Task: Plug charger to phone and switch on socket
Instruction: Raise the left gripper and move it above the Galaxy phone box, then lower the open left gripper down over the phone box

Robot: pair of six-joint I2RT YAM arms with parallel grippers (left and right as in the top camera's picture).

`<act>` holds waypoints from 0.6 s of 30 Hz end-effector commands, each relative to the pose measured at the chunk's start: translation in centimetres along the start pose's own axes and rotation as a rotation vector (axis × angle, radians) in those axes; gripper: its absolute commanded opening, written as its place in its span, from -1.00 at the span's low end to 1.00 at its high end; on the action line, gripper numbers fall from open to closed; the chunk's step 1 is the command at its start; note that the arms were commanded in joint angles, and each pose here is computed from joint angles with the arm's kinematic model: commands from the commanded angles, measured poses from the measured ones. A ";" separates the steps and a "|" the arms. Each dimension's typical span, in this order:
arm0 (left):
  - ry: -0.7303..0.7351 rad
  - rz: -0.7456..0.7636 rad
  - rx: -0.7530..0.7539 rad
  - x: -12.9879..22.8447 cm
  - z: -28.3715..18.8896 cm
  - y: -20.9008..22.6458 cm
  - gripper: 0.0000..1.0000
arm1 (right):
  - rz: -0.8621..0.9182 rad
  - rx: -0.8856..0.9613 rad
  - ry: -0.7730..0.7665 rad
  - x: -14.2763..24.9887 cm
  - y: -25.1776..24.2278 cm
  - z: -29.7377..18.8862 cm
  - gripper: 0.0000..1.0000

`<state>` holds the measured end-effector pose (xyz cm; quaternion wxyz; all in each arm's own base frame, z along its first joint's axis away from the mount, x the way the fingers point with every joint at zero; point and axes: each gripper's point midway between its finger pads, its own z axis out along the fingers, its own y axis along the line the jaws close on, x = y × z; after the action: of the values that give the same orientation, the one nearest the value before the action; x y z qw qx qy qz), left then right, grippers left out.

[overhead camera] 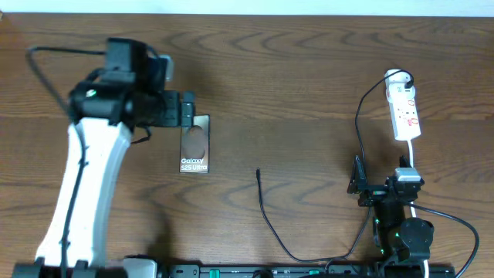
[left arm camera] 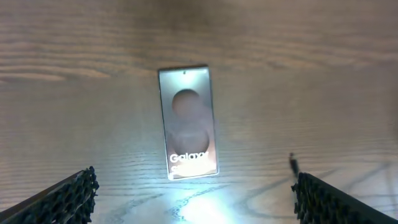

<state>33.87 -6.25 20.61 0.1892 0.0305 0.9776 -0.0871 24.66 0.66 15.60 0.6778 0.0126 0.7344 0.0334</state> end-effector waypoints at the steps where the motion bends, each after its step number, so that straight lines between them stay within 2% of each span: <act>1: 0.051 -0.053 -0.076 -0.2 2.2 1.1 0.97 | 0.009 0.009 0.001 0.1 -0.2 0.0 0.98; 9: 0.194 -0.070 -0.094 0.8 7.3 2.0 0.96 | 0.009 0.009 0.001 0.1 -0.2 0.0 0.98; 18: 0.268 -0.050 -0.096 1.6 10.7 1.7 0.96 | 0.009 0.009 0.002 0.1 -0.2 0.0 0.99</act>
<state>36.00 -6.13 10.11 0.0533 0.0072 0.9976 -0.0444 24.66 0.67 15.59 0.6776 0.0125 0.7346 0.0335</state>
